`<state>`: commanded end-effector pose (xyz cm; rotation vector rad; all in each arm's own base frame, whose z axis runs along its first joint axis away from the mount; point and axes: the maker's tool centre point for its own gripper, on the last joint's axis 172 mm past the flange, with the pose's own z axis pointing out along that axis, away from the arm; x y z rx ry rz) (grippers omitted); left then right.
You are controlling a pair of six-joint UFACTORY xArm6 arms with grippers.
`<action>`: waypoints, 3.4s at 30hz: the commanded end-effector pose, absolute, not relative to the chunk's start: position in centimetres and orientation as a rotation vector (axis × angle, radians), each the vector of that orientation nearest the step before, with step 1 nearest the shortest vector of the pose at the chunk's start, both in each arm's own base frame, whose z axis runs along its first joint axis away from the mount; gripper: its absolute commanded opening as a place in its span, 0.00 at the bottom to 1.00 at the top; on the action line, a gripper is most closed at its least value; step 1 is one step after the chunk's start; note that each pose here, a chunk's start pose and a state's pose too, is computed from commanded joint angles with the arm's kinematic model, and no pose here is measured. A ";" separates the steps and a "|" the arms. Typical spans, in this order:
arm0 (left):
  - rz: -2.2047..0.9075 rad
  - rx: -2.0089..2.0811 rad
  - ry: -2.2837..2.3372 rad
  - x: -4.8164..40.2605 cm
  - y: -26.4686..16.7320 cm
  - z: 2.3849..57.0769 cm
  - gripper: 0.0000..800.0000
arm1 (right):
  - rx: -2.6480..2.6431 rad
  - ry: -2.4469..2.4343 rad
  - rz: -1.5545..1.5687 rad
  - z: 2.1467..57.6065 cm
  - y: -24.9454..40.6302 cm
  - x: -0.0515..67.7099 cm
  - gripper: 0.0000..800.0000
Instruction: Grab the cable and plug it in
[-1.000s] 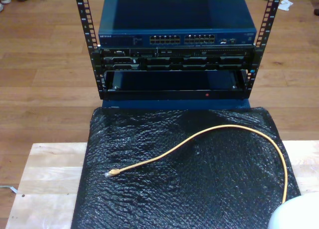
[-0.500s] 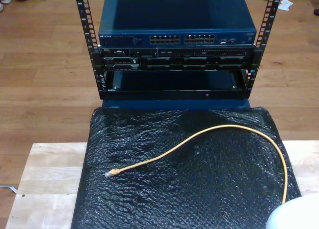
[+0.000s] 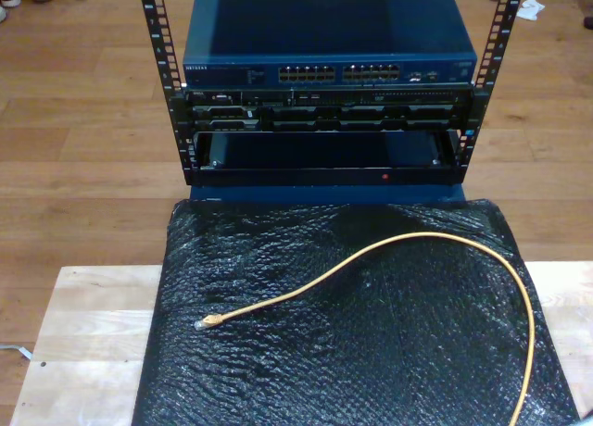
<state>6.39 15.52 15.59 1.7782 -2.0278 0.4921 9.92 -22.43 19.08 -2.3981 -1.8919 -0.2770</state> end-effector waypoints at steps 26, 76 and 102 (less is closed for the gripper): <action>0.386 1.792 -1.923 16.0 10.5 20.2 1.00 | -2.353 -1.656 -0.350 23.8 -22.2 26.6 0.99; 0.457 1.912 -1.665 22.6 1.2 18.9 1.00 | -2.048 -1.784 -0.454 26.7 -8.1 38.0 0.99; 0.464 1.955 -1.681 23.9 2.5 18.5 1.00 | -1.937 -1.983 -0.389 26.2 5.4 42.6 0.99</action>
